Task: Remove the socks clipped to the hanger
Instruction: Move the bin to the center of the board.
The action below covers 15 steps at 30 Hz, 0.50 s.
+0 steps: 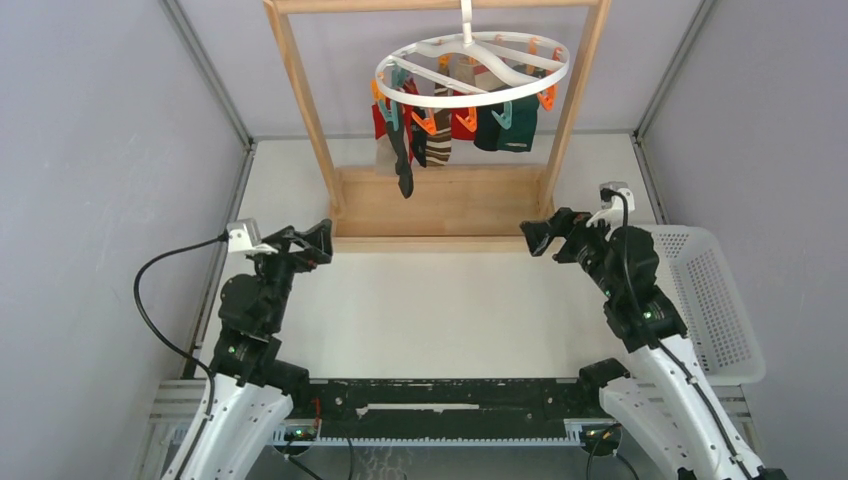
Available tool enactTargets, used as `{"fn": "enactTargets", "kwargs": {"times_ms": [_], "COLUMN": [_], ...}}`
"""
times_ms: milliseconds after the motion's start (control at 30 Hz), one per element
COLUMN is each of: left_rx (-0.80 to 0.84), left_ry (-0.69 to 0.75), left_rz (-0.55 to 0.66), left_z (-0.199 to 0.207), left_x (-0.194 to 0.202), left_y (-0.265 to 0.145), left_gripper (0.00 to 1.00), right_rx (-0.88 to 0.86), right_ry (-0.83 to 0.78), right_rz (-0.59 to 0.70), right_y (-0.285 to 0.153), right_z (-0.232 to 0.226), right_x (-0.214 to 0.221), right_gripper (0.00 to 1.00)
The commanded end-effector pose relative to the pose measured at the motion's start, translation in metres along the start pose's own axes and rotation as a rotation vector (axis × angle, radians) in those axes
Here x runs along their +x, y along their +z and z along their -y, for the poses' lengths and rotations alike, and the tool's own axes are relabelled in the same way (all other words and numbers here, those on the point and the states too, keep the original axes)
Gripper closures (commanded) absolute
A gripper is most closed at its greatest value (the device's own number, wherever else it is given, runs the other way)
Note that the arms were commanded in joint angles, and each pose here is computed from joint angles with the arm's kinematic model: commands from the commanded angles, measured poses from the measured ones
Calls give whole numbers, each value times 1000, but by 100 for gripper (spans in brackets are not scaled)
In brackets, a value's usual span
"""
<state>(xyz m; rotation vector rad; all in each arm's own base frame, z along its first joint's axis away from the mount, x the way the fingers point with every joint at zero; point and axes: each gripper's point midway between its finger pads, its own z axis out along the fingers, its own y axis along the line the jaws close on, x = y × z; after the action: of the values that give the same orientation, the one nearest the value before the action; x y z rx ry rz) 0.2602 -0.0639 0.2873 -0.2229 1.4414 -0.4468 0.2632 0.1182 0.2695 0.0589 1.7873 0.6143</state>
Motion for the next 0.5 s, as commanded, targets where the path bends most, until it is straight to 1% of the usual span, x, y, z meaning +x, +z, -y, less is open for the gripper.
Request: {"fn": "enactTargets", "kwargs": {"times_ms": [0,33,100,167,200,267,300,367,433,467], "left_rx": [1,2,-9,-30,-44,-86,-99,-100,-146,-165], "left_ry": [-136,-149,-166,-155,-147,-140,-137,-122,-138,-153], "left_rz": [-132,-156,-204,-245,-257,-280,-298,-341,-370,-384], "left_z": [17,19,20,18,17,10,9,9,2,-2], "left_x": [2,5,12,17,18,23,25,33,43,49], "left_y": [-4,-3,-1,1,3,6,6,8,9,9], "left_gripper": [0,0,0,0,0,0,0,0,0,0], "right_rx": [78,84,39,-9,4,88,145,296,422,454], "right_ry": [171,206,254,282,290,278,257,225,201,206], "right_rz": [-245,-260,-300,-340,-354,-349,-321,-299,-286,-280], "right_y": [-13,-14,-16,-18,-18,-18,-19,-25,-34,-35], "right_z": [24,34,39,41,44,56,65,86,105,110], "right_x": [44,46,52,56,57,54,49,44,42,42], "right_gripper": [0,0,0,0,0,1,0,0,0,0]}}
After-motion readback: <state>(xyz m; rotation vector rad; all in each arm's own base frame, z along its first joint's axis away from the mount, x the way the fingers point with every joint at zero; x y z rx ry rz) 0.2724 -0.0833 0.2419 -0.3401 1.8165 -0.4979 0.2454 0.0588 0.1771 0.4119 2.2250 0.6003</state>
